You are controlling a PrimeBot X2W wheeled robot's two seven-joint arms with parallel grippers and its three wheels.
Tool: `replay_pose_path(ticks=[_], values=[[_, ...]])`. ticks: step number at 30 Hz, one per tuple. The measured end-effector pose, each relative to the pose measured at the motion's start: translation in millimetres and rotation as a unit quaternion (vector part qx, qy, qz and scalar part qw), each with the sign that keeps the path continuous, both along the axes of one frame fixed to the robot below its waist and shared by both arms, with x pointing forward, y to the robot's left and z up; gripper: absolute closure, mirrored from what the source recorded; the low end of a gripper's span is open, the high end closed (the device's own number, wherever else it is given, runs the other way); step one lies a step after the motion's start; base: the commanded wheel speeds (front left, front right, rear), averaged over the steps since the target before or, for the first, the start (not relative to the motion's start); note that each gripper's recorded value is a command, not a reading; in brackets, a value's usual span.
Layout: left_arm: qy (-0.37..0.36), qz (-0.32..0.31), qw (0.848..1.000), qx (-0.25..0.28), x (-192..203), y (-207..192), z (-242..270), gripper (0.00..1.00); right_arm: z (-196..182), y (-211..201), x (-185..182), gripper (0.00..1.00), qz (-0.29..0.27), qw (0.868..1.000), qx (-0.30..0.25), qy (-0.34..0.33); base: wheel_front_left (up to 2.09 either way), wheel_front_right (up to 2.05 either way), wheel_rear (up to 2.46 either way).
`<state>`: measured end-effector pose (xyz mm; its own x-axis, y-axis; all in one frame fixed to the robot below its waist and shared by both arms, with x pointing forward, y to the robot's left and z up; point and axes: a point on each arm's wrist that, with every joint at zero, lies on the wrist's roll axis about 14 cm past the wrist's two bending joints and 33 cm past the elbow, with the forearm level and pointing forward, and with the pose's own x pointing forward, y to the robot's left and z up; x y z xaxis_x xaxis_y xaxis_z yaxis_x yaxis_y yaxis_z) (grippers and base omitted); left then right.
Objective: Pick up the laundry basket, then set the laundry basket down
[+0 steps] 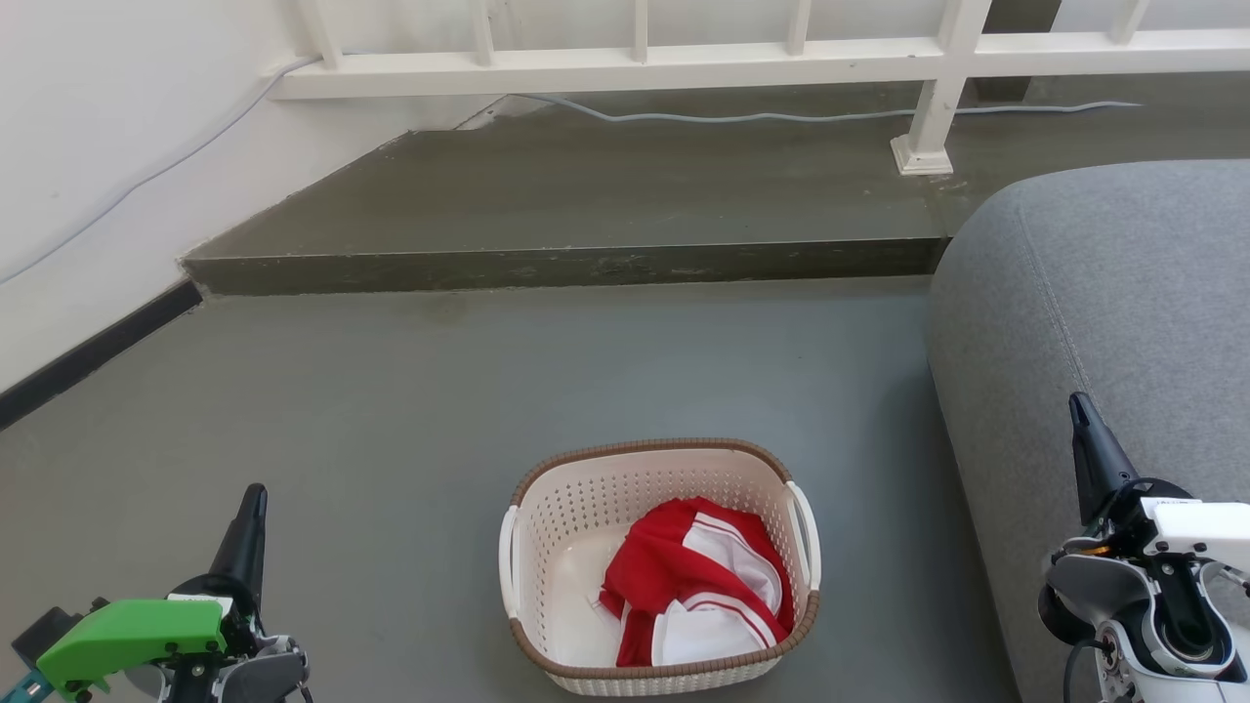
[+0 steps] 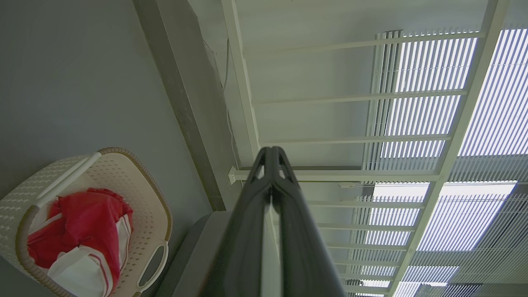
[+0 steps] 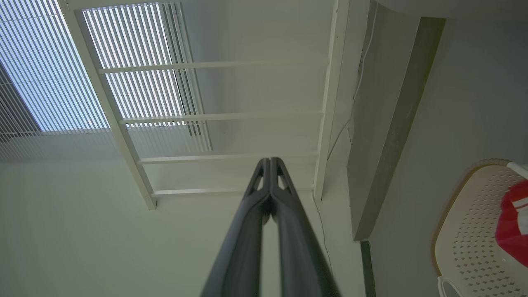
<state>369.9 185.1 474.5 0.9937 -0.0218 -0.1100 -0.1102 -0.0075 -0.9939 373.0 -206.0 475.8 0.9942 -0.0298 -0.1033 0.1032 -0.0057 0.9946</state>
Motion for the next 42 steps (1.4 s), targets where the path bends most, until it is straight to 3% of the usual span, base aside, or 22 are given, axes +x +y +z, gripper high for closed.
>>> replay_pose_path(ticks=[42], values=[[-0.004,-0.002,1.000,0.000,2.0,0.3,0.8,1.00,-0.7,-0.4,-0.3,1.00,0.000,1.000,0.001,0.000,0.00,0.00,0.00]])
